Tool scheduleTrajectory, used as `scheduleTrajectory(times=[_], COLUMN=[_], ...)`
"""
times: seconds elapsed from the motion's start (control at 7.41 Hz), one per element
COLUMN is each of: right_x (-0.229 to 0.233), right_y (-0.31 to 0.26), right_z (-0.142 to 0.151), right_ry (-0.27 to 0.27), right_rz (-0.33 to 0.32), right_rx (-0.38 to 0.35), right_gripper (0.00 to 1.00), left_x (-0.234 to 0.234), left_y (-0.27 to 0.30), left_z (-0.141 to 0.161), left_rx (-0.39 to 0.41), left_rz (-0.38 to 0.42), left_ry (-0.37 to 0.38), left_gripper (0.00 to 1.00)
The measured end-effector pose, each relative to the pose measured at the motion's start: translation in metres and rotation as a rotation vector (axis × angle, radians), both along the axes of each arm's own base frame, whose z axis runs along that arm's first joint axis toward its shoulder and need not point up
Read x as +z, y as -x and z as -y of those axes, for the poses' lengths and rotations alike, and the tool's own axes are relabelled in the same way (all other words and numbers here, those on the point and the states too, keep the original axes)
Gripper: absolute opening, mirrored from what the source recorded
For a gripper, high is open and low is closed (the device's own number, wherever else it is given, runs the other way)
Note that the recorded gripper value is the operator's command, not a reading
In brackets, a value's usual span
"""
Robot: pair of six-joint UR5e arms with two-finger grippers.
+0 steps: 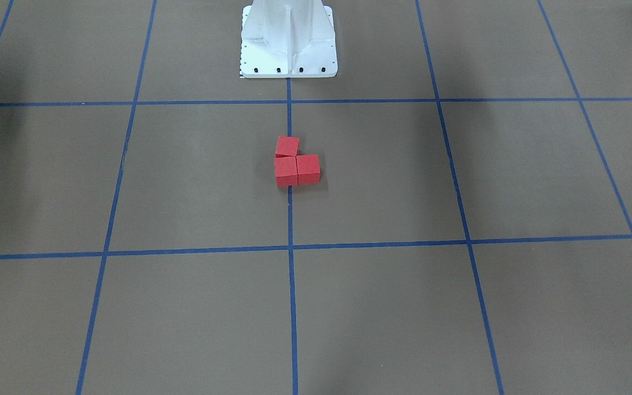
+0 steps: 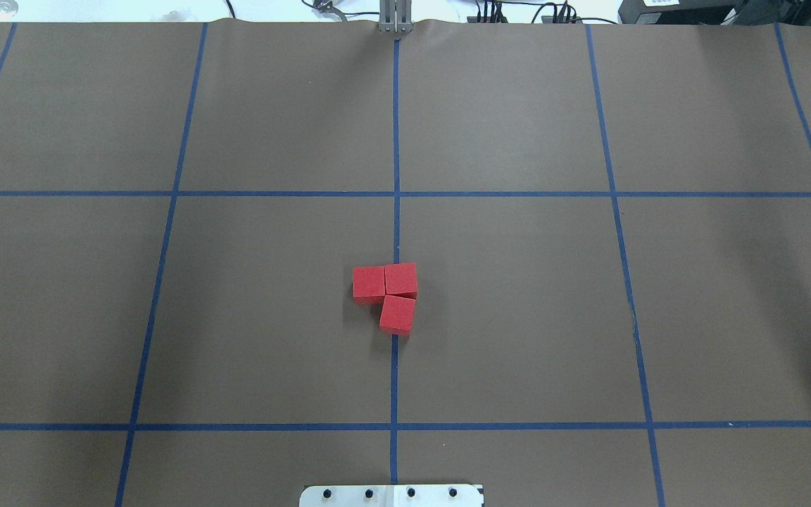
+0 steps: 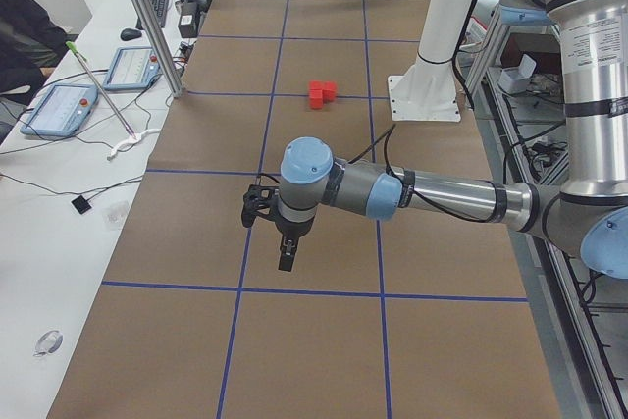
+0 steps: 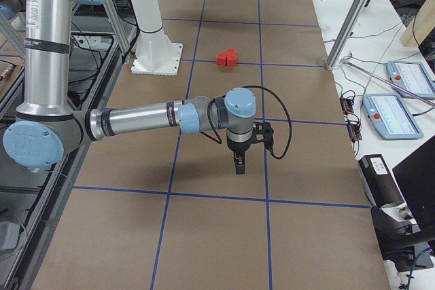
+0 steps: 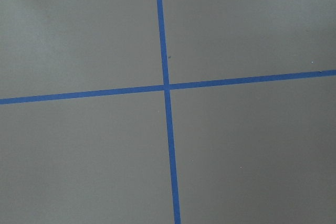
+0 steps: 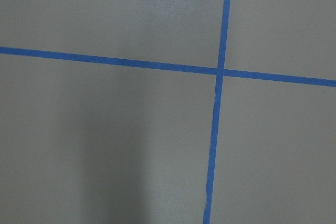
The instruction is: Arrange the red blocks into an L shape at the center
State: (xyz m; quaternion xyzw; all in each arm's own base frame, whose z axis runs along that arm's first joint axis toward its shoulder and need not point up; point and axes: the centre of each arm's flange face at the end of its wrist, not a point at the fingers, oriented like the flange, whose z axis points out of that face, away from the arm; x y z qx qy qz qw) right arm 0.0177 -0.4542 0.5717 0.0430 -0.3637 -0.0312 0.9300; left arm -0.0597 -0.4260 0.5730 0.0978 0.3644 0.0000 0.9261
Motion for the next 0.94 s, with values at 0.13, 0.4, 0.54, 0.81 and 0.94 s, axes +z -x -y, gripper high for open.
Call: scheduleTrajectory(times=[0.13,0.4,0.54,0.81,0.94], right_x=[0.0001,0.0011,0.0012,0.0013,0.0013], right_y=[0.0013,0.0021,0.0023,0.0024,0.0024], right_z=[0.0004,0.0011,0.0012,0.0014,0.0014], right_ry=[0.0,-0.001,-0.001,-0.002,-0.002], right_rz=[0.002,0.003,0.003,0.003,0.004], right_rx=[-0.003,-0.005,-0.005,-0.005,-0.004], right_gripper=[0.99,0.99,0.99,0.99,0.99], left_x=[0.0002,0.0002,0.0001,-0.0001,-0.0008], left_y=[-0.0003,-0.0005,-0.0006,-0.0006,-0.0006], left_z=[0.0001,0.0002,0.0003,0.0003,0.0004], left_rx=[0.001,0.001,0.001,0.001,0.001], left_rz=[-0.001,-0.002,-0.002,-0.002,-0.002], left_ry=[0.0,-0.001,-0.002,-0.003,-0.006], left_gripper=[1.0,1.0,1.0,1.0,1.0])
